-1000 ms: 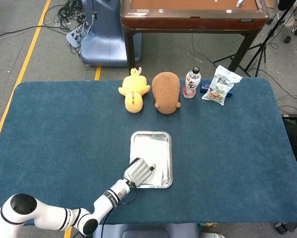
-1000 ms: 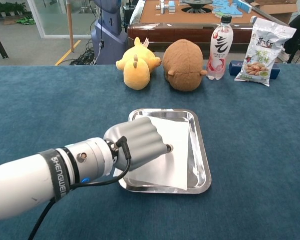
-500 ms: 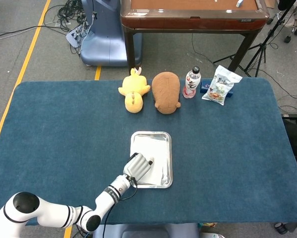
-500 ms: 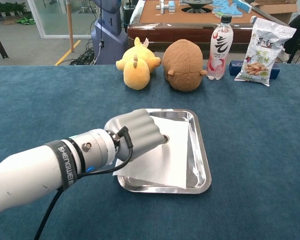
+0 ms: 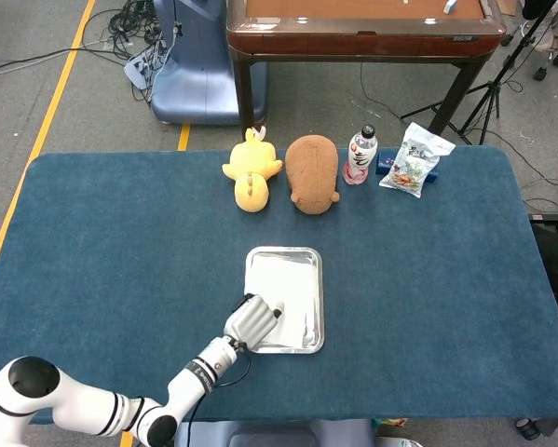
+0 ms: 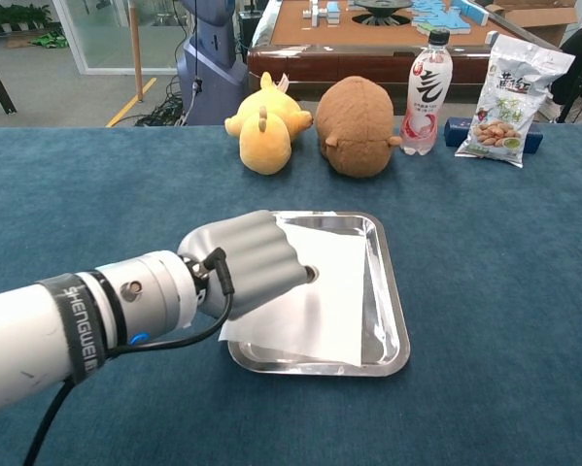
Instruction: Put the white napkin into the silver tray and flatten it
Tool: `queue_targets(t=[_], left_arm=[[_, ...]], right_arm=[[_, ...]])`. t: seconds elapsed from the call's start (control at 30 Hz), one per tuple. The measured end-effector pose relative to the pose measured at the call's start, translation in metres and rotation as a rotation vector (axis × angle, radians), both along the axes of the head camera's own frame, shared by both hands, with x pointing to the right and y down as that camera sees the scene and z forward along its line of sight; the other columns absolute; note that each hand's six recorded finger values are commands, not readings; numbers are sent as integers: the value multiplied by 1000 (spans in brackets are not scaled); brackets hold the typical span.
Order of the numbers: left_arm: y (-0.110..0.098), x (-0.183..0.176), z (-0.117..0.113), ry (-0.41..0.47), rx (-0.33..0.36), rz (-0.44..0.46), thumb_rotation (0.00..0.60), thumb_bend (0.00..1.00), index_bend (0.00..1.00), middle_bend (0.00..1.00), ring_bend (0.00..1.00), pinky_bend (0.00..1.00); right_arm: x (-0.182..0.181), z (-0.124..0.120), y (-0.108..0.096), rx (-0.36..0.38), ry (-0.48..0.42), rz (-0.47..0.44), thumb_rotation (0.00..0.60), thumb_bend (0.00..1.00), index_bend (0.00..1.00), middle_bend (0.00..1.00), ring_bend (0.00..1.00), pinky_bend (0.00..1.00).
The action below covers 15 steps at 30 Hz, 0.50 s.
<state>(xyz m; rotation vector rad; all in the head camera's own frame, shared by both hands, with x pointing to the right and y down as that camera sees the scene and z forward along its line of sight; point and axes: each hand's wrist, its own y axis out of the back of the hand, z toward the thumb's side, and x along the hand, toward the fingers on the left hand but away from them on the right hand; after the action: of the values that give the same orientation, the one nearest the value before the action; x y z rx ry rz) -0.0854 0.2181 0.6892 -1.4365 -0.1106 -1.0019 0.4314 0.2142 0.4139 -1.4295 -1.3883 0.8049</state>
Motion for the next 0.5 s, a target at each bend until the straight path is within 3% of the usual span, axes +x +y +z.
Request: queue_targets(t=[0.27,0.5], left_arm=[[15,-4,-14,44,16,61,600,769,175,887,717,794],[23,-16,-15,31,8,77,600,768,176,887,717,794]], right_arm=[[0,1,0,-8,0,-1,600,401,692,556,372,458],[0,2,-1,-11,0,1,600,401,693,556,372,458]])
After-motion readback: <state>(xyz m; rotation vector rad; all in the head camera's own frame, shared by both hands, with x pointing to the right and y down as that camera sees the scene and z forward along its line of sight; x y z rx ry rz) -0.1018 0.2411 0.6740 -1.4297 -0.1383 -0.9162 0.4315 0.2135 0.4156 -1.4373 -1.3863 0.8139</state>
